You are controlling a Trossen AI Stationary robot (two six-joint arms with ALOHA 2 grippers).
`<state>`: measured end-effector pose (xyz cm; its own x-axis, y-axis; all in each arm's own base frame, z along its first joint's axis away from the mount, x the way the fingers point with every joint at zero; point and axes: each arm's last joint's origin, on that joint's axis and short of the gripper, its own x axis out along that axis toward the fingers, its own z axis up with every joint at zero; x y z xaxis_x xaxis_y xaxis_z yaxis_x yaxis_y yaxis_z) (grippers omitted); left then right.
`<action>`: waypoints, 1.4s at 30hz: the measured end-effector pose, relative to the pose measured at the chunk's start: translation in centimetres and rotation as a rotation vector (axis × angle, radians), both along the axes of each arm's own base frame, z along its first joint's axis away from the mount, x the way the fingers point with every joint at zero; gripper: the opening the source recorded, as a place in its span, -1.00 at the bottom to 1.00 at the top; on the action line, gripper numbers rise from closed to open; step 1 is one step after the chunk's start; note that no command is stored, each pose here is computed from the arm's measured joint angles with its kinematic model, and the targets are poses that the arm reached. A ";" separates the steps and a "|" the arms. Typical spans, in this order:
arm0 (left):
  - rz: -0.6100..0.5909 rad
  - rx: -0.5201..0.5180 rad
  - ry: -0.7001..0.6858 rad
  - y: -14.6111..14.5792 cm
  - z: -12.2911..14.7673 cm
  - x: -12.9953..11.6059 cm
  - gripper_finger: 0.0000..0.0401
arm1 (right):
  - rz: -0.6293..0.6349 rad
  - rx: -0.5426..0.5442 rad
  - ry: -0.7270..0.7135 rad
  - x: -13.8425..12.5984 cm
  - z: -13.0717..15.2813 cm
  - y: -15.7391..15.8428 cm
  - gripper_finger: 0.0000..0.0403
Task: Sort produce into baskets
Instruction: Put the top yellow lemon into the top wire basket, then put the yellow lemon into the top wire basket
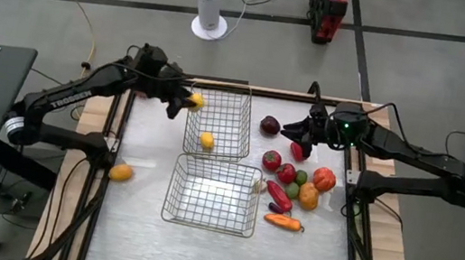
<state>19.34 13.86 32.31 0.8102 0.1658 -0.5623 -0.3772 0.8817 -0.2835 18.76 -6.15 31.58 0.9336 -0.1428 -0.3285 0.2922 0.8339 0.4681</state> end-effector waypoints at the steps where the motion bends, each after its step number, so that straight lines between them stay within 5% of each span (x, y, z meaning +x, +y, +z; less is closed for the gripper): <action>1: -0.008 0.002 -0.009 0.0 -0.2 0.4 -0.20 | 0.000 0.000 0.000 0.0 0.0 0.0 -0.20; 12: -0.060 -0.078 0.066 -0.9 -2.9 3.8 -0.19 | 0.004 -0.011 0.002 0.0 0.0 0.0 -0.20; 20: -0.004 -0.090 0.080 -1.0 -3.1 4.1 0.16 | 0.007 -0.017 0.003 0.0 0.0 0.0 -0.20; 31: -0.046 -0.127 0.066 -1.5 0.0 3.1 0.31 | 0.011 -0.008 0.002 0.0 0.0 0.0 -0.20; 36: -0.114 -0.192 0.291 -3.9 1.2 0.7 0.25 | 0.015 -0.016 0.003 0.0 0.0 0.0 -0.20; 42: -0.160 -0.380 0.650 -7.6 -0.5 -2.9 0.23 | 0.024 -0.041 0.007 0.0 0.0 0.0 -0.20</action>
<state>16.42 6.25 31.85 0.2953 -0.2259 -0.9283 -0.4476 0.8257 -0.3433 18.77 -6.11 31.57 0.9347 -0.1333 -0.3294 0.2747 0.8591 0.4318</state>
